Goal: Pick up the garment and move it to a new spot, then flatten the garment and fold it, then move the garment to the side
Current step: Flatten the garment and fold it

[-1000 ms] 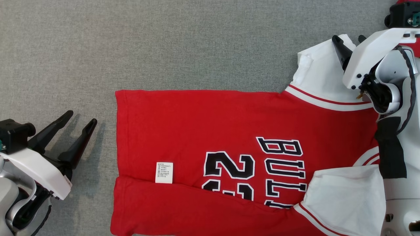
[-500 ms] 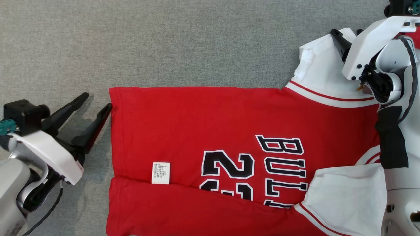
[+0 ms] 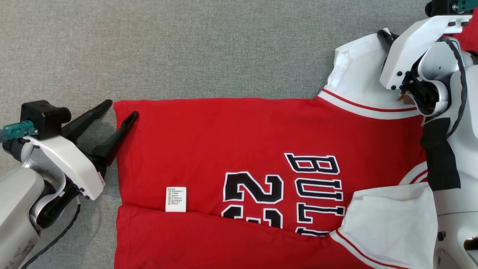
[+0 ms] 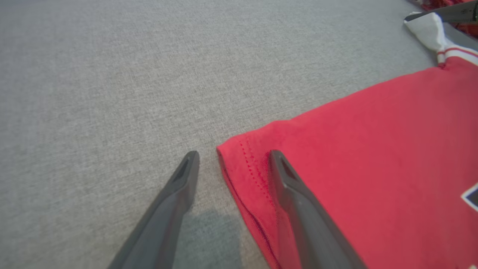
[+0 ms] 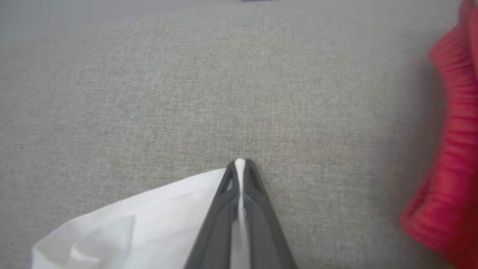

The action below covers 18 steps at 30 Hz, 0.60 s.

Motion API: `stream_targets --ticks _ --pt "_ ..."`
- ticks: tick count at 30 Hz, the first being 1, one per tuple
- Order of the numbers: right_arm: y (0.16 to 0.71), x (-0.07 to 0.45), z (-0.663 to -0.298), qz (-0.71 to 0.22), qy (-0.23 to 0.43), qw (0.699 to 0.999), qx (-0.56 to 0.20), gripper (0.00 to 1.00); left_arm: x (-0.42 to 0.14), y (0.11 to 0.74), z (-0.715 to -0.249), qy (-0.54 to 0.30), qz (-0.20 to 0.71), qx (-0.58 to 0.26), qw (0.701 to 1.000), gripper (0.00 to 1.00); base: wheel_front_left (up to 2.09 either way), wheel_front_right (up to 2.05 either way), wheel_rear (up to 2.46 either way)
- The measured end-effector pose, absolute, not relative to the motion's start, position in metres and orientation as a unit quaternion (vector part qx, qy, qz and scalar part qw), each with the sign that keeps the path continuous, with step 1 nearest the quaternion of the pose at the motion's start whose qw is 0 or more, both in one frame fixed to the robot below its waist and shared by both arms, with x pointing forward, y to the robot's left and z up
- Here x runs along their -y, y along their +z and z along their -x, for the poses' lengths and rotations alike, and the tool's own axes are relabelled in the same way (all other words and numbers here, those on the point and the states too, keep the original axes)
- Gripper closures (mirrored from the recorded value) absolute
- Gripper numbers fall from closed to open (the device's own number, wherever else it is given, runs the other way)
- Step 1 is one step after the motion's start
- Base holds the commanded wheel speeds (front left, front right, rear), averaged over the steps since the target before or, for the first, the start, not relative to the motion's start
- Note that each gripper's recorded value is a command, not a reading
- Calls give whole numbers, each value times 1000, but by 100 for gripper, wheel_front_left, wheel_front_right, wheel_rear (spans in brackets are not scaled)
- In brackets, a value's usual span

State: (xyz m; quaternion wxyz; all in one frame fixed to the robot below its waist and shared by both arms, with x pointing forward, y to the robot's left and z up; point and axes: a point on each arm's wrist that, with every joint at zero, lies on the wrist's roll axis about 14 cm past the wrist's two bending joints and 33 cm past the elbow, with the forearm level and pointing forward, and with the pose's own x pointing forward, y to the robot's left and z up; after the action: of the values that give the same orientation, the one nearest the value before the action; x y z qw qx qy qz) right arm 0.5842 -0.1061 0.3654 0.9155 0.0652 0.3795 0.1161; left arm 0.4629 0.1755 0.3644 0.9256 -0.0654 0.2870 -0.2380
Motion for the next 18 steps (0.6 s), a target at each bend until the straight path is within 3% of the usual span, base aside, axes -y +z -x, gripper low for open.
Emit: stream_targets --ticks 1,2,18 --pt "366 105 -584 -67 117 916 -379 100 -174 365 -463 -240 66 -287 925 86 0 0 0" --pt "366 105 -584 -67 118 916 -378 100 -173 365 -464 -242 67 -286 925 100 0 0 0" --pt "399 107 -580 -80 117 934 -329 100 -170 388 -460 -252 67 -261 929 100 0 0 0"
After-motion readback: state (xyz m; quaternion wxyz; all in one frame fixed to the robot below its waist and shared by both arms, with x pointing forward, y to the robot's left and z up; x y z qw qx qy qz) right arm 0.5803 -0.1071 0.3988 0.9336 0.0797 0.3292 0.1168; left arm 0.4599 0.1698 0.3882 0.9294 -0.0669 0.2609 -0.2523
